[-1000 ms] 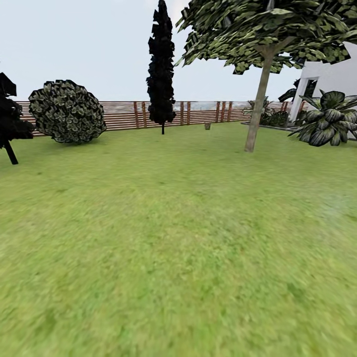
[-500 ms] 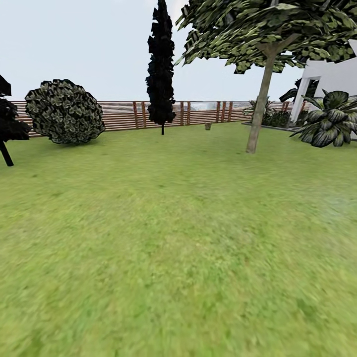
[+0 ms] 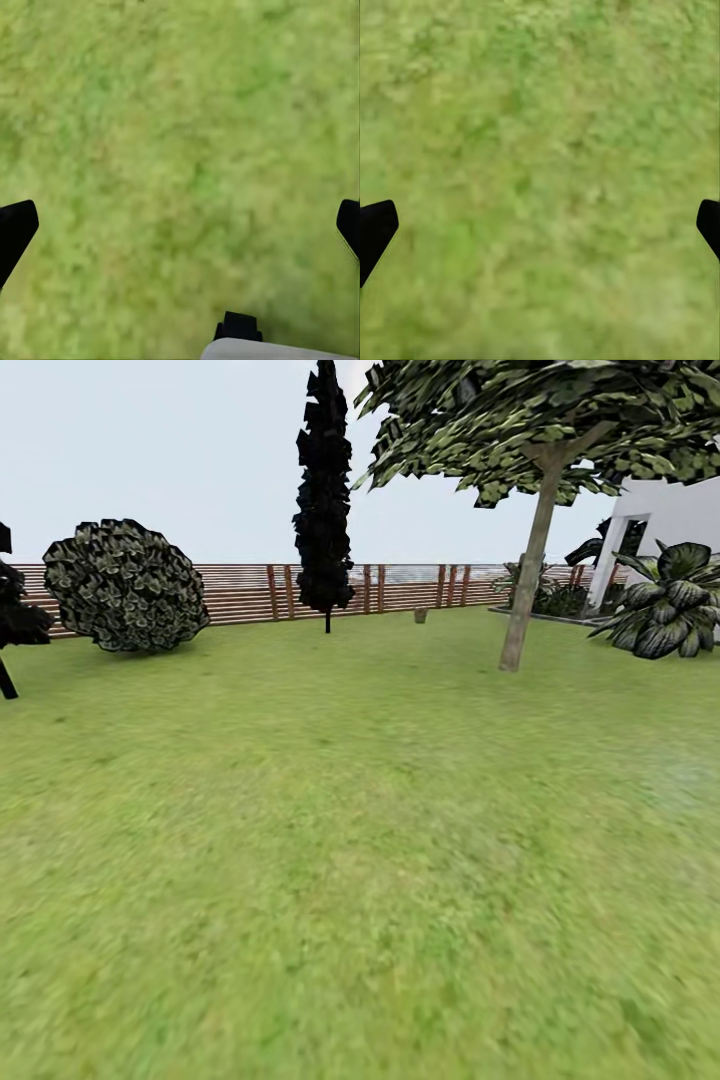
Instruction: Take the three Easter eggs out of the wicker basket on the lawn in the garden, then place them on the lawn next to a single tree (choose any tree) so that all three eggs are next to the same tree and none are left in the basket.
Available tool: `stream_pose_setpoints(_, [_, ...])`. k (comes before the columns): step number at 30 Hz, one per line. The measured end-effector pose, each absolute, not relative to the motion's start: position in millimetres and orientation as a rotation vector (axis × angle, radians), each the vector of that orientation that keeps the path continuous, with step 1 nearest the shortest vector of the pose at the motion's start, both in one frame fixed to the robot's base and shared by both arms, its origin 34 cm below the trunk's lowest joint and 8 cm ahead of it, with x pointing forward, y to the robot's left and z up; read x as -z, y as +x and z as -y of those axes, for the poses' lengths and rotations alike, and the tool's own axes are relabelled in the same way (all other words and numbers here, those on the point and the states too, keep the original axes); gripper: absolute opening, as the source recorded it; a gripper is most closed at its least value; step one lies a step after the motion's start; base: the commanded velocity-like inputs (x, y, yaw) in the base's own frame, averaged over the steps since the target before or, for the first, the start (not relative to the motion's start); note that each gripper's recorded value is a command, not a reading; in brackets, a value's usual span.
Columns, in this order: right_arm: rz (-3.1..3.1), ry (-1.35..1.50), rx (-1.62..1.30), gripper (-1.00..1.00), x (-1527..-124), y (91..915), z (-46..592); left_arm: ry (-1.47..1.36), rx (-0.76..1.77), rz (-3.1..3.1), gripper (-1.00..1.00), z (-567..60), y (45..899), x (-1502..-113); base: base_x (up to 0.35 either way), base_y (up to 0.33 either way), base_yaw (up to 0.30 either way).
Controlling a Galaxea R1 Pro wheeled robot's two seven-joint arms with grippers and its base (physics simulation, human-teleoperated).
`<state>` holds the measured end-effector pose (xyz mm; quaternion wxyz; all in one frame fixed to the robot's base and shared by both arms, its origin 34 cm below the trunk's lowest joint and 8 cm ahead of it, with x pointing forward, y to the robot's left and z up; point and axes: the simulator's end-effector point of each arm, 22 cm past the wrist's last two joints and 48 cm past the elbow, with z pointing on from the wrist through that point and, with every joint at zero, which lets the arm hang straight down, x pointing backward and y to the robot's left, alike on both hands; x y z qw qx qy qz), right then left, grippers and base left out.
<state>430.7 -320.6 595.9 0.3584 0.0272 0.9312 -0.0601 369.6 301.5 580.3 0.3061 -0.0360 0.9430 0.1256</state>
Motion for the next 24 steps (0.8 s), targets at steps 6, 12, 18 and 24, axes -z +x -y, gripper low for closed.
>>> stream_pose_setpoints(6, [-2.404,0.071,0.154,1.00,-595.5,430.0,319.8,-0.095,-0.332,-2.496,1.00,-301.4,369.6,-580.3,0.335,0.000,0.000])
stream_pose_setpoints(12, [-2.403,0.072,0.154,1.00,-595.7,430.4,319.8,-0.095,-0.332,-2.496,1.00,-301.4,369.6,-580.3,0.335,0.000,-0.045])
stream_pose_setpoints(18, [-2.401,0.072,0.153,1.00,-596.0,431.2,319.4,-0.095,-0.331,-2.496,1.00,-300.9,369.6,-580.3,0.335,0.000,-0.080])
stream_pose_setpoints(24, [-2.402,0.070,0.153,1.00,-596.0,431.1,319.4,-0.095,-0.332,-2.496,1.00,-301.3,369.6,-580.3,0.335,0.000,-0.083])
